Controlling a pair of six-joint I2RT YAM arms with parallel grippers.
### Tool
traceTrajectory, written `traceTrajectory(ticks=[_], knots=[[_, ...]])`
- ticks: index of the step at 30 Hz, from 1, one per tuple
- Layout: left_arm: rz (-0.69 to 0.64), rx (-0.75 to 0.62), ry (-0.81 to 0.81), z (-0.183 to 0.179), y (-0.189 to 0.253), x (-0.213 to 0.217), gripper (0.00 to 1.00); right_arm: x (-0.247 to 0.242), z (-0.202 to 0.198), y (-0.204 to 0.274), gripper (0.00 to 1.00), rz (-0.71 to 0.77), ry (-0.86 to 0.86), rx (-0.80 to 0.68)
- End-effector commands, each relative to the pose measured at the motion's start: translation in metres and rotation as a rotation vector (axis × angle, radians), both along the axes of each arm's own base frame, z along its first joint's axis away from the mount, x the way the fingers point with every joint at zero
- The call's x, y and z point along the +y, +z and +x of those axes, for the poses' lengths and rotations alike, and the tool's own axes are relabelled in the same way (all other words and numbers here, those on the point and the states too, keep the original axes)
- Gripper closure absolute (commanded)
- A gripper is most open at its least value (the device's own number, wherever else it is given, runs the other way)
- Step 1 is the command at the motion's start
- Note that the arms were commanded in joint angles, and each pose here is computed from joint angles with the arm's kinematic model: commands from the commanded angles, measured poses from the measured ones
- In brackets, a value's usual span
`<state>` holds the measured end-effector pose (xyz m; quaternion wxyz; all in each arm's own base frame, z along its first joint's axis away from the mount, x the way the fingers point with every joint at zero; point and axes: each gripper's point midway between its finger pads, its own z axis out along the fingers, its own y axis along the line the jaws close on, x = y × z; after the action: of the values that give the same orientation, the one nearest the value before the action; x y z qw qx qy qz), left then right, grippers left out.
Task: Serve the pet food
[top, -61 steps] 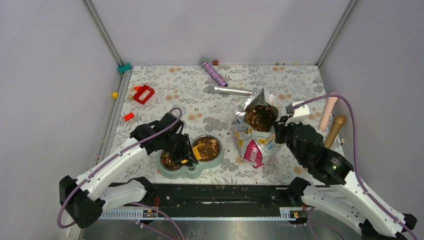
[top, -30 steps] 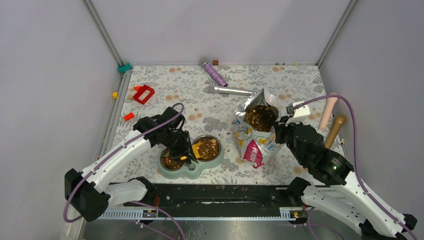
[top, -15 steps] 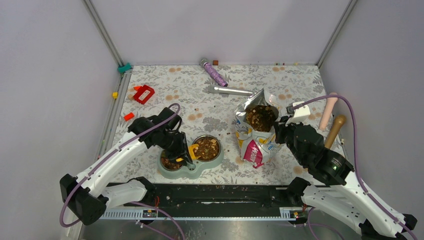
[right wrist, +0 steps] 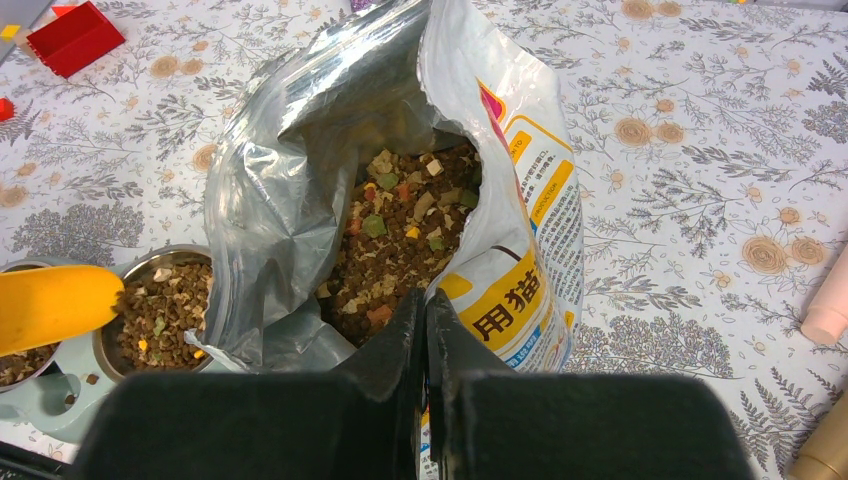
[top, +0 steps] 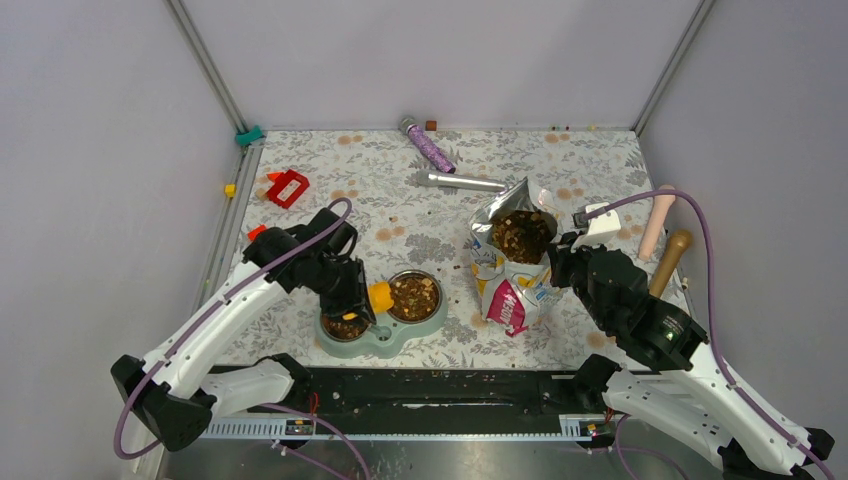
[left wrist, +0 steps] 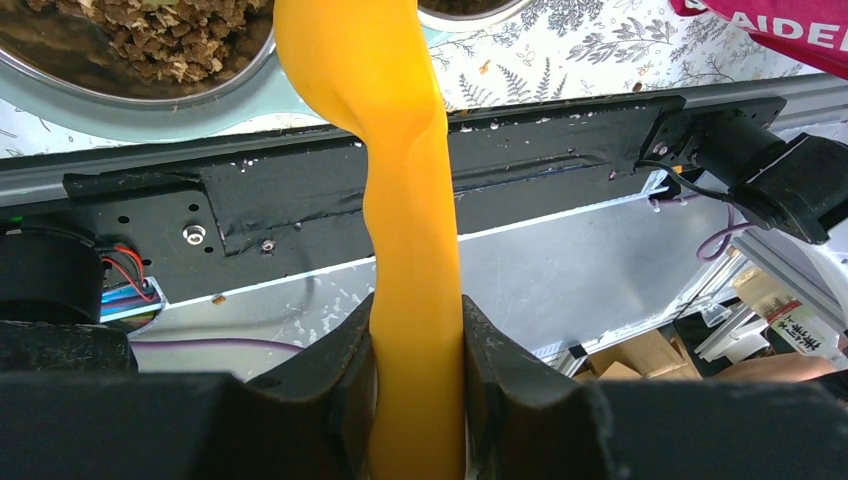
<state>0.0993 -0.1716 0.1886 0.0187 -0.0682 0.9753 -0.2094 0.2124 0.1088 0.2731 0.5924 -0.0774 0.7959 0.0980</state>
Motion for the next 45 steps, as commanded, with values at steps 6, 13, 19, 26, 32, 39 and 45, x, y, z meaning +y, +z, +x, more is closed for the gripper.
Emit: traceTrajectory(ticks=[6,13,19,26,32,39,45], knots=[[-0.014,-0.03,-0.051,0.005,0.011,-0.003,1.0,0.004,0.007,0.032,1.0,0.081,-0.008,-0.1],[-0.036,-0.045,-0.073,0.009,0.016,-0.008,1.0,0.004,0.007,0.031,1.0,0.077,-0.011,-0.099],[0.008,-0.118,-0.05,0.014,0.036,0.004,1.0,0.003,0.007,0.033,1.0,0.082,-0.013,-0.104],[-0.145,-0.33,0.02,0.053,0.059,-0.021,1.0,0.006,0.006,0.033,1.0,0.092,-0.001,-0.1],[-0.48,-0.535,0.05,0.126,0.081,-0.082,1.0,0.007,0.003,0.036,1.0,0.114,0.015,-0.105],[-0.629,-0.459,0.099,0.198,0.031,-0.089,0.96,0.003,-0.001,0.04,1.0,0.137,0.014,-0.12],[-0.608,-0.471,0.051,0.218,-0.019,-0.059,0.8,0.006,0.0,0.037,1.0,0.126,0.018,-0.109]])
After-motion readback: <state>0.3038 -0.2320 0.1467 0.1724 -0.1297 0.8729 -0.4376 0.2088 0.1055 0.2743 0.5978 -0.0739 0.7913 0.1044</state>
